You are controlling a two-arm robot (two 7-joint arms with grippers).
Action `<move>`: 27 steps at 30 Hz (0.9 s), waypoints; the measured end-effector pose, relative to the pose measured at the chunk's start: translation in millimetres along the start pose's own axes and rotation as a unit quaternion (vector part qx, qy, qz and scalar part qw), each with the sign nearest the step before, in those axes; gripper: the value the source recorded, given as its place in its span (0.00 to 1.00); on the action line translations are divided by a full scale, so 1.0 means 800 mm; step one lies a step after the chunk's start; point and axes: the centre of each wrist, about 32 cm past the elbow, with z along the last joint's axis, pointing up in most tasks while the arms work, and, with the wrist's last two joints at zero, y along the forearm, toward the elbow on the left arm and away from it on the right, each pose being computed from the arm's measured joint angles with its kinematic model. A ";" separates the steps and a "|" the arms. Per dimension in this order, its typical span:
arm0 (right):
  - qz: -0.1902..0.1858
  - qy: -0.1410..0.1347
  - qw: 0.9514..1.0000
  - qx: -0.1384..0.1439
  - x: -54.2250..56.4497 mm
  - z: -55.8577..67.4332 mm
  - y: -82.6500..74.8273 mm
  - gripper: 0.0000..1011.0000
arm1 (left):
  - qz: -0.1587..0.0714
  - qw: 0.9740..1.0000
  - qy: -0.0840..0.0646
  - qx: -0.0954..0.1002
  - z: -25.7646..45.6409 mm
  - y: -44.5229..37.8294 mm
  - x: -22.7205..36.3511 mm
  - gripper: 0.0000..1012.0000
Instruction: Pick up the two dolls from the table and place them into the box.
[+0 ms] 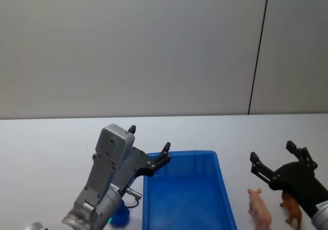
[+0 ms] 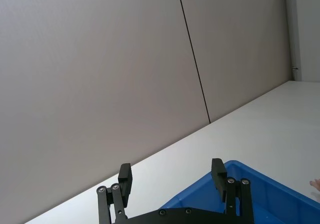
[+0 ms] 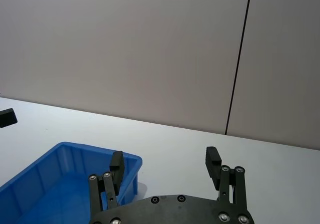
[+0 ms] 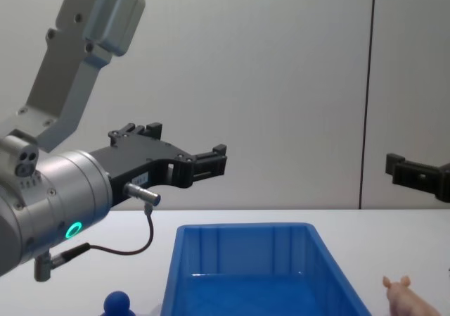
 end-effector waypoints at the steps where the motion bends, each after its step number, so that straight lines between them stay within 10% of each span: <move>1: 0.000 0.000 1.000 0.000 0.000 0.000 0.000 0.99 | 0.000 1.000 0.000 0.000 0.0000 0.000 0.0000 0.99; 27: 0.000 0.000 1.000 0.000 0.000 0.000 0.000 0.99 | 0.000 1.000 0.000 0.000 0.0000 0.000 0.0000 0.99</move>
